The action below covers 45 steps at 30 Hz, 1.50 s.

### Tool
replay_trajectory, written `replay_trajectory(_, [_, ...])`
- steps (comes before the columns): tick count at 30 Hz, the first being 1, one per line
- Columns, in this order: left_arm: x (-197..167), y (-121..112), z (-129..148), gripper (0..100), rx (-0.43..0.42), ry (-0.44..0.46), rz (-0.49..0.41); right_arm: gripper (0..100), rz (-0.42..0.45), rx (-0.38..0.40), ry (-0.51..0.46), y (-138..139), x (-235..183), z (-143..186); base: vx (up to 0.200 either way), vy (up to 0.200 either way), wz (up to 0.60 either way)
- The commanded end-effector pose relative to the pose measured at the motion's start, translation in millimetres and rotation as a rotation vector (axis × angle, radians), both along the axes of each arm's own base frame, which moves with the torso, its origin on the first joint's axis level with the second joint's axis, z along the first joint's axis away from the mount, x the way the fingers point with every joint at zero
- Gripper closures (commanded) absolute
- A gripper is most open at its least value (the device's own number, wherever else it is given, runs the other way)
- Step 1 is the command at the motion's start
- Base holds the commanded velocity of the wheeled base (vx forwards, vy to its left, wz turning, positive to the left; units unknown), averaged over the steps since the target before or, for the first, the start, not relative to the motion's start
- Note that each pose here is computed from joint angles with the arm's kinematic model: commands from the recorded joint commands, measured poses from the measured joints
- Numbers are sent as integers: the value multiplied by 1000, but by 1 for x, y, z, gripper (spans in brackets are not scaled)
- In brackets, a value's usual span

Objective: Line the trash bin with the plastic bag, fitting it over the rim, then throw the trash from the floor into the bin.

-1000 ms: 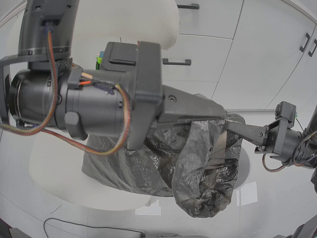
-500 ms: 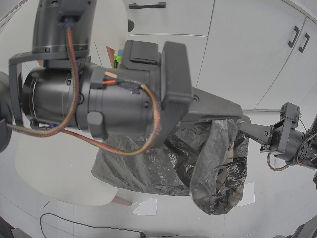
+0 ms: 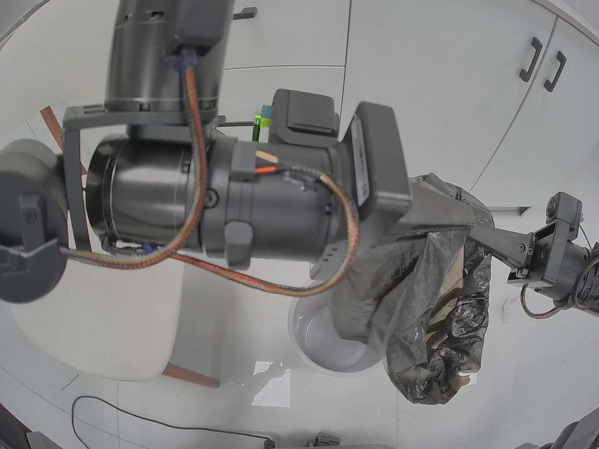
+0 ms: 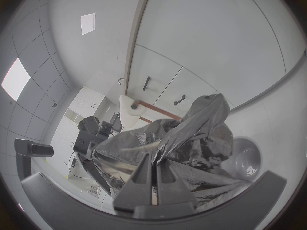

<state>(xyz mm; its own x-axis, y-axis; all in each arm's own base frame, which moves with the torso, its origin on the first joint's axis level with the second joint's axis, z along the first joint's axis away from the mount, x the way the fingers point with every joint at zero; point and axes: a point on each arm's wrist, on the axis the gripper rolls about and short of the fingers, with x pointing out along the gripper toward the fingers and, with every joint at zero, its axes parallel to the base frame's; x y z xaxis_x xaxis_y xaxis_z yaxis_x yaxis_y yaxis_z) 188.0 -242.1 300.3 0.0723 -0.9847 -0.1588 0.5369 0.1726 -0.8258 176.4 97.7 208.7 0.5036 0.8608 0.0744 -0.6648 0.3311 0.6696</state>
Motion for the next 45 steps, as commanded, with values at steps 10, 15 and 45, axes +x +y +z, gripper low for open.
replay_trajectory(10, [7,5,-22,100,-52,-57,97,100,-1,5,-10,0,0,2,0,0,0])
replay_trajectory(15, [8,11,-19,100,-68,-70,110,100,0,8,-17,-1,-1,4,0,0,0])
replay_trajectory(45, [62,21,-77,100,46,-45,227,100,73,-73,131,13,25,-36,0,0,0])
